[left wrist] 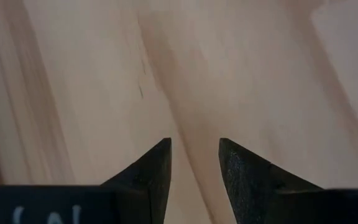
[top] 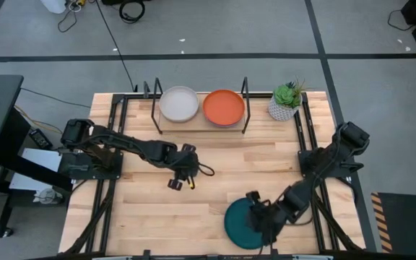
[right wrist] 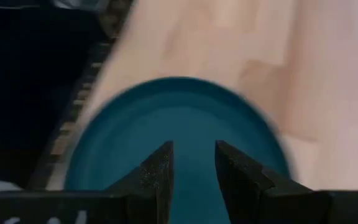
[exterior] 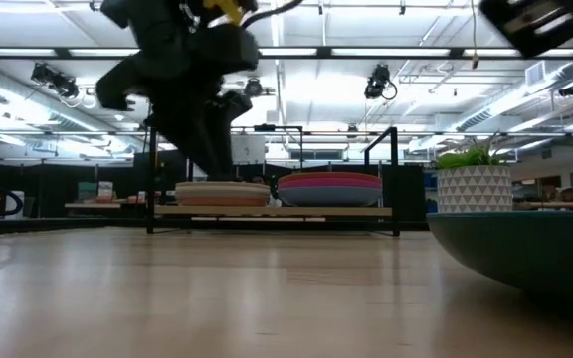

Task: Place and stack plates onto a shelf
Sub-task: Stack the dark blue plate on top of the orange plate on the shelf

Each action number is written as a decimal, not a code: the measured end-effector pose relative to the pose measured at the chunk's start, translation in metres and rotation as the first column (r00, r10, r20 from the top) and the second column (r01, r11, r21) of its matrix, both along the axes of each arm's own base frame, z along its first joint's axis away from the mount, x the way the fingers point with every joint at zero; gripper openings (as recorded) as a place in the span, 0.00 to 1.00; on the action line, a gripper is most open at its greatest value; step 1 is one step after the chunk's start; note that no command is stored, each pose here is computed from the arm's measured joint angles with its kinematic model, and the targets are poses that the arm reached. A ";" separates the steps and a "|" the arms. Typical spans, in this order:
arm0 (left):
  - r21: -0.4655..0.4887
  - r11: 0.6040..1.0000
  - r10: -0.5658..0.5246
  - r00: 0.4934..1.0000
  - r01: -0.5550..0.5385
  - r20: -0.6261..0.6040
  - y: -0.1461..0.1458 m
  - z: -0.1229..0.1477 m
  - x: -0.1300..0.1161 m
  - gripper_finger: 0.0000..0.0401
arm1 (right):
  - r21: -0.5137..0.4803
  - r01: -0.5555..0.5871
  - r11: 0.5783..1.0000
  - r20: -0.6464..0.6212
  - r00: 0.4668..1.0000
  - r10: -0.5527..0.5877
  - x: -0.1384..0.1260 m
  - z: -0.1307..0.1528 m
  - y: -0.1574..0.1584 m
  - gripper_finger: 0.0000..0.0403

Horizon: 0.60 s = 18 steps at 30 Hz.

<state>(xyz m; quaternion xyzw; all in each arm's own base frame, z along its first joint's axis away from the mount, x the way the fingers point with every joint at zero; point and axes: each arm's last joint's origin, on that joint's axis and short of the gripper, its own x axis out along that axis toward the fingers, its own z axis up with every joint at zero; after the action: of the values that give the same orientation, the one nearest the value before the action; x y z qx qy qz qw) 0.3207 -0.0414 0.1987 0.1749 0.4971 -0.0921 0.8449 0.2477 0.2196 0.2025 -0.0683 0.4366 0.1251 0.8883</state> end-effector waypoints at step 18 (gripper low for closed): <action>0.041 0.999 -0.024 0.988 0.018 0.153 0.010 0.017 -0.003 0.35 | -0.125 -0.119 0.985 -0.368 0.928 0.066 -0.051 -0.023 0.075 0.31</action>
<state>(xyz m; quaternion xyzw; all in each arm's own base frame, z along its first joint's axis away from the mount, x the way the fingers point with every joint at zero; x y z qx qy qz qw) 0.3182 -0.0309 0.2161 0.2034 0.4305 -0.0774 0.8760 0.1966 0.2946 0.1798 -0.1290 0.5970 0.1452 0.7784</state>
